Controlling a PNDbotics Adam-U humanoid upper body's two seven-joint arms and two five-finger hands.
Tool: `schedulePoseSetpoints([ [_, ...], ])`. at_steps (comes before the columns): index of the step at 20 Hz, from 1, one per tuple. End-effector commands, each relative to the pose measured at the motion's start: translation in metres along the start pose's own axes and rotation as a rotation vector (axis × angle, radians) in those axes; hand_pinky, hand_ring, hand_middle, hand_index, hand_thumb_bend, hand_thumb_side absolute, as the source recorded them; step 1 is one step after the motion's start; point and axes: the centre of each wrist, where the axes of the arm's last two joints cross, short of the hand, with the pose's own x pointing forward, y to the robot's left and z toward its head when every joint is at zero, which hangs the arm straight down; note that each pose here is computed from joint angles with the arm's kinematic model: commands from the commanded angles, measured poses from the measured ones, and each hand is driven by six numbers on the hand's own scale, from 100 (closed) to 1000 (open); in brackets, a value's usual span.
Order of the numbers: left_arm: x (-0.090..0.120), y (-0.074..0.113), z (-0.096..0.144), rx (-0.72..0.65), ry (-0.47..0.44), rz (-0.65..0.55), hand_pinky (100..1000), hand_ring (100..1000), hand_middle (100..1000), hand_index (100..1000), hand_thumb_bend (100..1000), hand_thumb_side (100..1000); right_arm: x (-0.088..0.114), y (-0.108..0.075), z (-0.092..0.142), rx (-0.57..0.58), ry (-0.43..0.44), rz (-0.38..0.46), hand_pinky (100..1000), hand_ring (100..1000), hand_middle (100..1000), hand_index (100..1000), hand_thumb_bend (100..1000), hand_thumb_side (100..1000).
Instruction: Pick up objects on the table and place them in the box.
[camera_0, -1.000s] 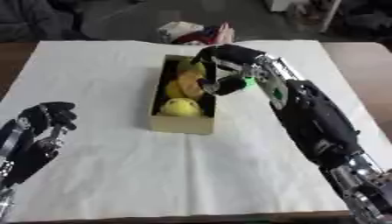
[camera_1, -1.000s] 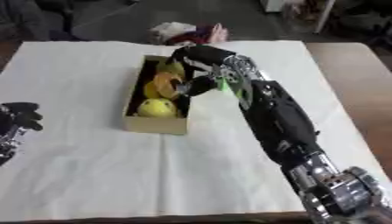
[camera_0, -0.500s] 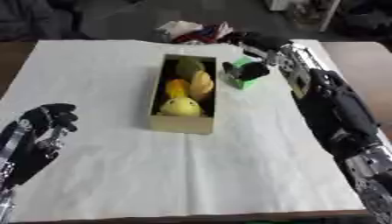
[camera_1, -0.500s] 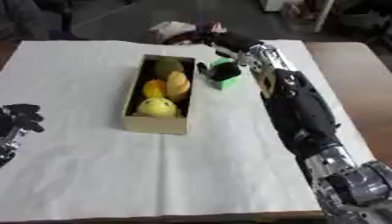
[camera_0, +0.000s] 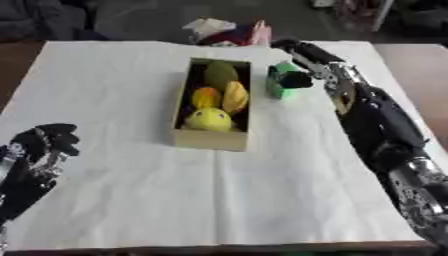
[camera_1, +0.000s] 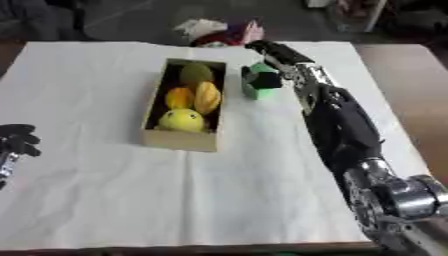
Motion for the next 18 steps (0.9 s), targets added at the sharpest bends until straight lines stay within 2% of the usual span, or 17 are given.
schedulePoseSetpoints([
  [1, 0.006, 0.003, -0.003, 0.002, -0.027, -0.012, 775, 593, 601, 771, 100, 654, -0.003, -0.011, -0.002, -0.041, 0.054, 0.039, 986, 1000, 974, 1000, 120, 641],
  [9, 0.006, 0.002, -0.004, -0.003, -0.028, -0.010, 776, 593, 600, 771, 100, 658, 0.004, -0.004, -0.004, -0.036, 0.160, 0.118, 984, 1000, 967, 998, 180, 626],
  [14, 0.006, 0.002, -0.004, -0.005, -0.030, -0.008, 777, 593, 601, 771, 100, 659, 0.008, 0.007, -0.004, -0.004, 0.235, 0.140, 957, 987, 951, 989, 163, 628],
  [18, 0.007, 0.002, -0.004, -0.003, -0.031, -0.008, 777, 593, 601, 771, 100, 661, 0.010, 0.014, -0.004, 0.025, 0.270, 0.104, 906, 937, 935, 977, 102, 600],
])
